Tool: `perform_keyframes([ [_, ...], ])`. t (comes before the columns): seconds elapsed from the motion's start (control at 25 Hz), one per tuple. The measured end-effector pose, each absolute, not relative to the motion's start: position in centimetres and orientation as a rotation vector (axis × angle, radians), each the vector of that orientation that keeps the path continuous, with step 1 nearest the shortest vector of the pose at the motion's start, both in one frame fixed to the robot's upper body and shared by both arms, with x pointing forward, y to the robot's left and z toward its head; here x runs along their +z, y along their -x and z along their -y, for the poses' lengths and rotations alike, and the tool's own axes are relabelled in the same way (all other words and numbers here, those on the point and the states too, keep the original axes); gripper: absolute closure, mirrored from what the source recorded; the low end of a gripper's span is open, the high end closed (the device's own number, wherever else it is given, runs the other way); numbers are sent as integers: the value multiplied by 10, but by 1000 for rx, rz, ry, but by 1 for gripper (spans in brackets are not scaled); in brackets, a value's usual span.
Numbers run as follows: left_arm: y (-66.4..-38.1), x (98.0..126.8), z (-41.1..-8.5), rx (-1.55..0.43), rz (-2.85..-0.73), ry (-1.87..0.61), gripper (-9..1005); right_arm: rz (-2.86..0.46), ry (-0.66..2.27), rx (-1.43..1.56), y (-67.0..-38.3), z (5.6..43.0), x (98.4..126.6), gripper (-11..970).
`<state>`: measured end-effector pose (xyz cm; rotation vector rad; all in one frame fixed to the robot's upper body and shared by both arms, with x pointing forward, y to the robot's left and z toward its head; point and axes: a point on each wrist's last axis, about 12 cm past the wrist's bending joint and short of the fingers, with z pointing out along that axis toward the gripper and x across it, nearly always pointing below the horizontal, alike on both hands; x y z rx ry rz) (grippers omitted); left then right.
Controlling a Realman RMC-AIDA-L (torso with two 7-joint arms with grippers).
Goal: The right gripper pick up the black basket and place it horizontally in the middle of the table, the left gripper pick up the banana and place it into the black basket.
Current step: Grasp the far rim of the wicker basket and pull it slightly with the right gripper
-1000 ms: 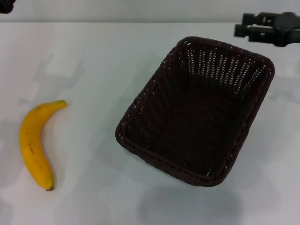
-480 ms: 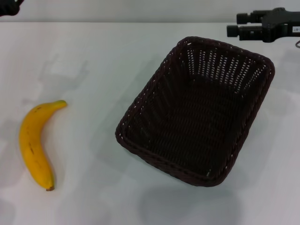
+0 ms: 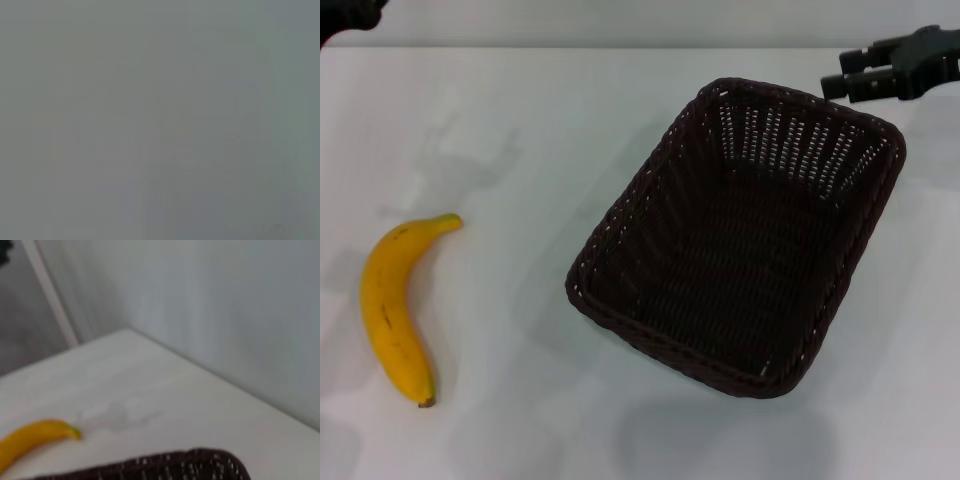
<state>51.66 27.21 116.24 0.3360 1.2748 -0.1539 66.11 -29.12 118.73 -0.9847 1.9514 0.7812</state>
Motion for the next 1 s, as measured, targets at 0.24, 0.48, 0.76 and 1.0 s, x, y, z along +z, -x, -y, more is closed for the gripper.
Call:
perform_keyframes([
  [0.24,-517,1162,-269,-163,-1276,-342,119,-2015,1093,671,-661,279,1187,373],
  [0.48,-516,1161,-269,-166,-1279,-343,119,-2014,1135,612,-661,265,1191,370],
  [0.76,-514,1160,-270,-165,-1280,-343,119,-2008,1115,623,-663,263,1195,370],
  [1.0,-513,1159,-270,-163,-1283,-341,119,-2026,1136,551,-668,257,1191,369],
])
